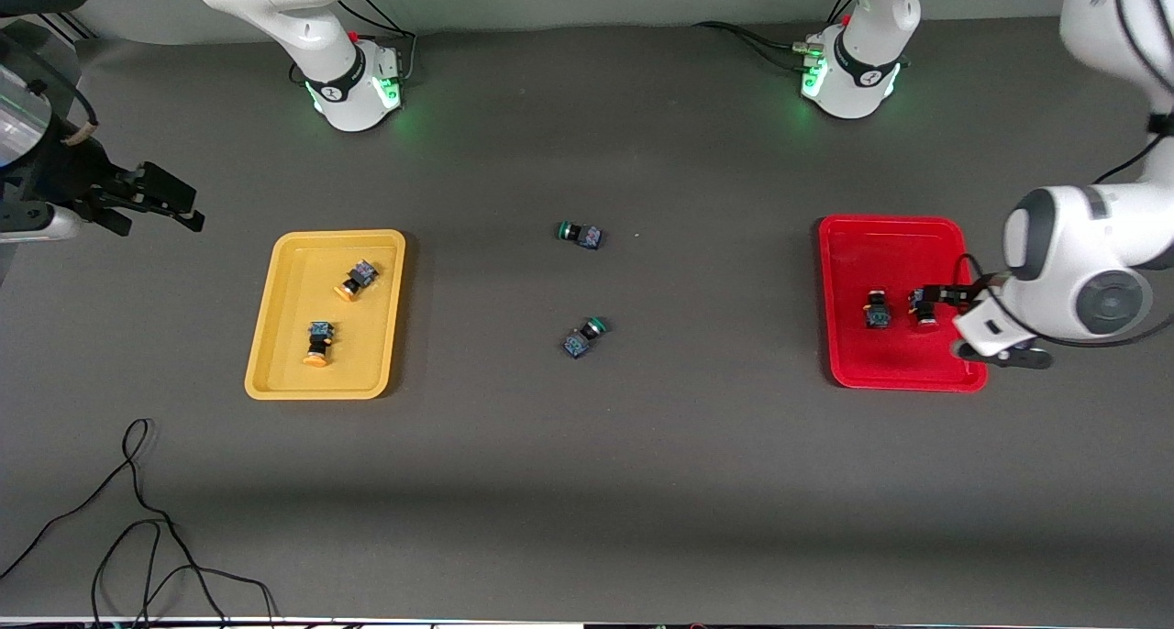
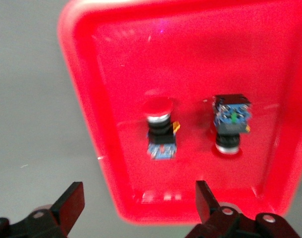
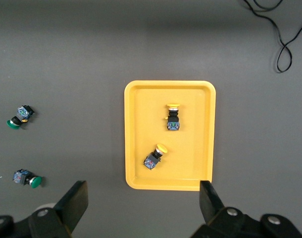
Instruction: Place red and yellow buttons in trays
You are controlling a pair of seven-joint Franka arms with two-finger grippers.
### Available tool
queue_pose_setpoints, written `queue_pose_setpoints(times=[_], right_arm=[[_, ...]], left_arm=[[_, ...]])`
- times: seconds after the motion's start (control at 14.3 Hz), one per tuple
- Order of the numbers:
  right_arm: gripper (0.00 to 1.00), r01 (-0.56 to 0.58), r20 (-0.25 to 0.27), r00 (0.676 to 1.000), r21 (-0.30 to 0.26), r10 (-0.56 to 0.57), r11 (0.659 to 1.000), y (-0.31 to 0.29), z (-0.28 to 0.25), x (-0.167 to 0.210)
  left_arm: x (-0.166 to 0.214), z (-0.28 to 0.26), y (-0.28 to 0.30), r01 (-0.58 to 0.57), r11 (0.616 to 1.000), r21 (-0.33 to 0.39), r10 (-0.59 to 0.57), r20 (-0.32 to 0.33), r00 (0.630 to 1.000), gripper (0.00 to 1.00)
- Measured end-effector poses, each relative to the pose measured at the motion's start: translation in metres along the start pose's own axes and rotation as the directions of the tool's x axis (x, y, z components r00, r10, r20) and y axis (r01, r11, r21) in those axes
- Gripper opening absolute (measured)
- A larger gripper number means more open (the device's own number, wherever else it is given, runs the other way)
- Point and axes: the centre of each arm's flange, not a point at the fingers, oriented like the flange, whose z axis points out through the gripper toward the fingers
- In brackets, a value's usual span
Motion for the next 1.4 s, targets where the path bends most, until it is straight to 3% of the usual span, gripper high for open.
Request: queue_pose_setpoints(times=[0.14, 0.35, 0.63, 0.91, 1.4], right_arm=[[1.0, -0.001, -0.011, 1.0, -0.006, 0.001, 1.0, 0.001, -0.002, 0.001], [1.0, -0.004, -0.015, 1.0, -0.018, 0.003, 1.0, 0.003, -0.003, 0.001], [1.0, -0.018, -0.037, 0.999, -0.017, 0.018, 1.0, 0.003, -0.008, 0.001], [1.0, -0.015, -0.025, 1.0, -0.019, 0.015, 1.0, 0.0, -0.006, 0.0], [1.0, -0.011, -0.021, 1.0, -0.019, 0.011, 1.0, -0.007, -0.005, -0.001]], left_arm=[[-0.018, -0.059, -0.004, -0.014, 1.0, 0.012, 0.014, -0.033, 0.999, 1.0], [-0.06, -0.137, 0.006, -0.004, 0.999, -0.038, 0.0, -0.108, 0.994, 1.0], [-0.092, -0.204, 0.046, -0.052, 0.996, -0.074, 0.038, -0.189, 0.981, 1.0], [-0.103, -0.241, 0.088, -0.06, 0.996, -0.064, 0.046, -0.198, 0.979, 1.0], [-0.107, -0.25, 0.084, -0.03, 0.997, -0.072, 0.015, -0.207, 0.978, 1.0]])
